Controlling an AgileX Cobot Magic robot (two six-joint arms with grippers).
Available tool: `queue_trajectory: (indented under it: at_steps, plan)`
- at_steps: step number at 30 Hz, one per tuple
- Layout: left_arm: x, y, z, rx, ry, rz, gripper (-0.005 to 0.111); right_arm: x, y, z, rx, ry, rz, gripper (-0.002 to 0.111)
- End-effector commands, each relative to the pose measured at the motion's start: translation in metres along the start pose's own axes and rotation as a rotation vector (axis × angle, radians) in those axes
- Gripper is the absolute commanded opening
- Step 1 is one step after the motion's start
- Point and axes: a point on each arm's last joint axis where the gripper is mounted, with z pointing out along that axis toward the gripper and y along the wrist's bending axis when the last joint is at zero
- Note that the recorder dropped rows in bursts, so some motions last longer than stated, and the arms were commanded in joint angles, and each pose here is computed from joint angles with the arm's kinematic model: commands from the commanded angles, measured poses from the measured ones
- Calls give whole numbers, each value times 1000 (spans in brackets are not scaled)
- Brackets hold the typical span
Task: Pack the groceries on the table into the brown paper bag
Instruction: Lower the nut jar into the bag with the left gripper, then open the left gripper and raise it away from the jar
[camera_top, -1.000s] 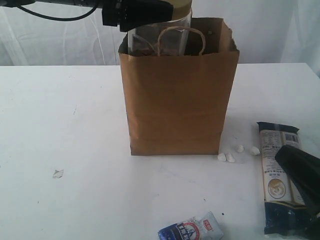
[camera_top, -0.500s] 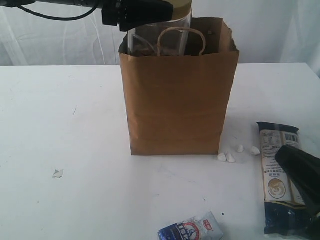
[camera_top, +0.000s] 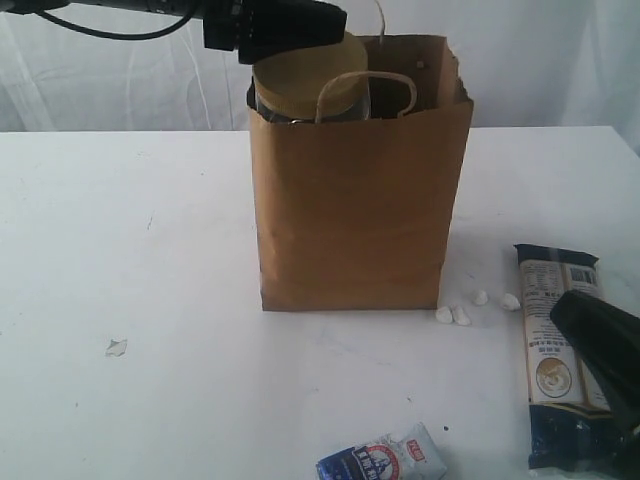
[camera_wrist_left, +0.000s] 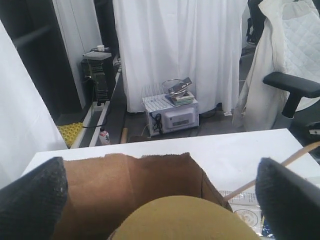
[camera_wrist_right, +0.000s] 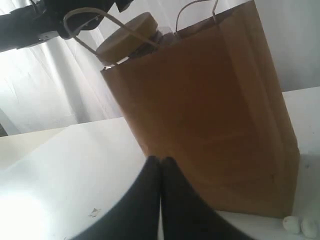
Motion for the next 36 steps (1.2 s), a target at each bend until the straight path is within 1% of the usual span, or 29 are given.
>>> queue_trajectory:
  at_steps: [1, 5, 7, 9, 11, 16, 18, 21, 23, 26, 33, 36]
  plan:
    - [-6, -9, 1, 92, -40, -31, 105, -2, 1, 1, -4, -8, 4, 0]
    - [-6, -9, 1, 92, -40, -31, 105, -2, 1, 1, -8, -9, 3, 0]
    - [-8, -9, 1, 89, -63, -35, 105, -2, 2, 1, -17, -10, 3, 0]
    - [-17, -9, 0, 85, -122, -102, 105, -2, 3, 1, -27, -12, 3, 0]
    - [-22, -11, -2, 87, -125, -146, 105, -2, 3, 1, -27, -12, 3, 0]
    - [-28, -14, -3, 88, -126, -156, 105, -2, 2, 1, -23, -11, 3, 0]
    - [-31, -16, -4, 90, -110, -161, 105, -2, 2, 1, -19, -11, 3, 0]
    - [-27, -19, -4, 92, -33, -181, 105, -2, 2, 1, -19, -11, 3, 0]
    - [-25, -20, -5, 92, 7, -246, 105, -2, 2, 1, -19, -11, 3, 0]
    - [-23, -21, -5, 89, 50, -303, 105, -2, 2, 0, -18, -9, 4, 0]
    - [-26, -24, -7, 79, 91, -386, 105, -1, 2, 0, -20, 4, -19, 0]
    - [-26, -24, -7, 76, 94, -456, 105, 0, 0, 0, 2, 7, -19, 0]
